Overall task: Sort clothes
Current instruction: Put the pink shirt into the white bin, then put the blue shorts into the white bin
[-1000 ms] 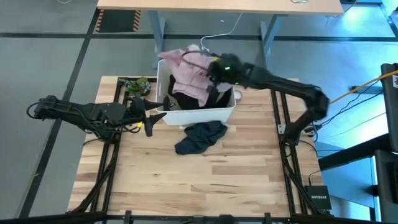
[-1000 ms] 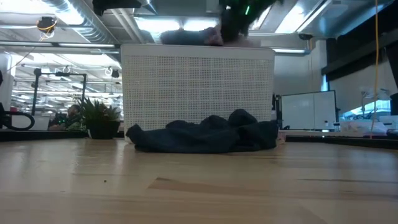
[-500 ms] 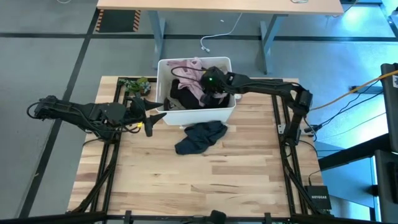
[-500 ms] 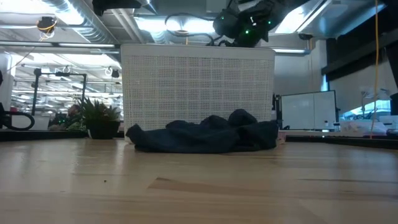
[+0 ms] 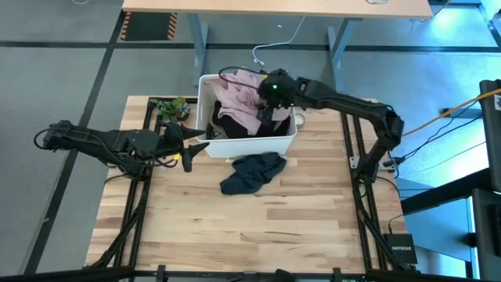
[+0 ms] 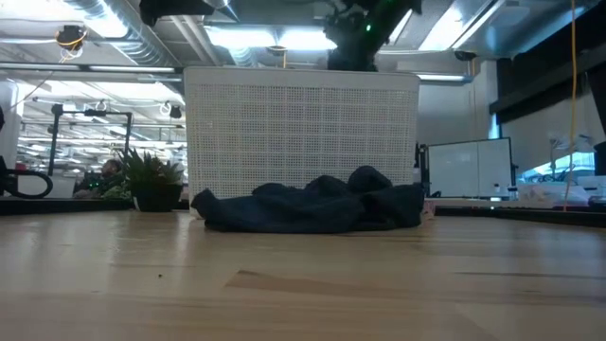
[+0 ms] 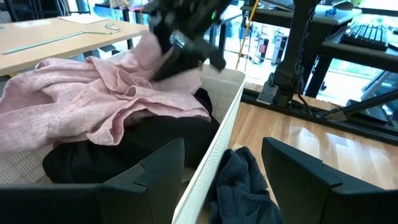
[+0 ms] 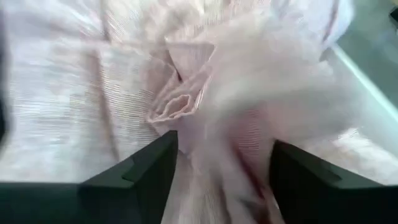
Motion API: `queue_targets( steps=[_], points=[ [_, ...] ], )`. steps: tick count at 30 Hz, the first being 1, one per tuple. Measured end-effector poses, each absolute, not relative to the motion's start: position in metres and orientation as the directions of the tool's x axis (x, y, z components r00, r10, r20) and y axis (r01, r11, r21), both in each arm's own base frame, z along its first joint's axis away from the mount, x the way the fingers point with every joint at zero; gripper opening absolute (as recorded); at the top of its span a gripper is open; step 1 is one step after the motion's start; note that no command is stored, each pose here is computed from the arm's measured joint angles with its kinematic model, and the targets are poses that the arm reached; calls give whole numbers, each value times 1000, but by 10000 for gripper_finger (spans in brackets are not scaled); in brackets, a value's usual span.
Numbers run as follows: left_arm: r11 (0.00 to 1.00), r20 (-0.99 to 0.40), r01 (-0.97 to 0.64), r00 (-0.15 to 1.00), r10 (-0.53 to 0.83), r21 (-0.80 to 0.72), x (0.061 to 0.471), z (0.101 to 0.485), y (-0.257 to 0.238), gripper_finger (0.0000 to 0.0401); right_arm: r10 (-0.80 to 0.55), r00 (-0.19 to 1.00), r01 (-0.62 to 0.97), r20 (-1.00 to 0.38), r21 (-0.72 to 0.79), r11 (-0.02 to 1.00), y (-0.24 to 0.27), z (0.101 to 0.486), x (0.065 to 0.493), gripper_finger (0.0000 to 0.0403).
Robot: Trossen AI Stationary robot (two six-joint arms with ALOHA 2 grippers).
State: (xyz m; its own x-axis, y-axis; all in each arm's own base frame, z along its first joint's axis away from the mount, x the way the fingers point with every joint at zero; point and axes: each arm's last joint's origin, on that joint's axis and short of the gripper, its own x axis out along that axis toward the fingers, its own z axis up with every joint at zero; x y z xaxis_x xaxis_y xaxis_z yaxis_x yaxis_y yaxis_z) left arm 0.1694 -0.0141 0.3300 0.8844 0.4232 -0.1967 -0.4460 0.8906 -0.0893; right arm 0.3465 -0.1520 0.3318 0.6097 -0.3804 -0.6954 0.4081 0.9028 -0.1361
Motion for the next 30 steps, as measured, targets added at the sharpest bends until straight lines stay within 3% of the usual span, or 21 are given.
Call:
queue_targets(
  steps=[19, 30],
  points=[
    [890, -202, -447, 883, 423, -86, 169, 329, -14, 209, -441, 734, 427, -516, -154, 891, -127, 416, 289, 257],
    [890, -201, -447, 883, 423, -89, 169, 330, -14, 209, -348, 785, 336, -512, -120, 934, -103, 431, 271, 257]
  ],
)
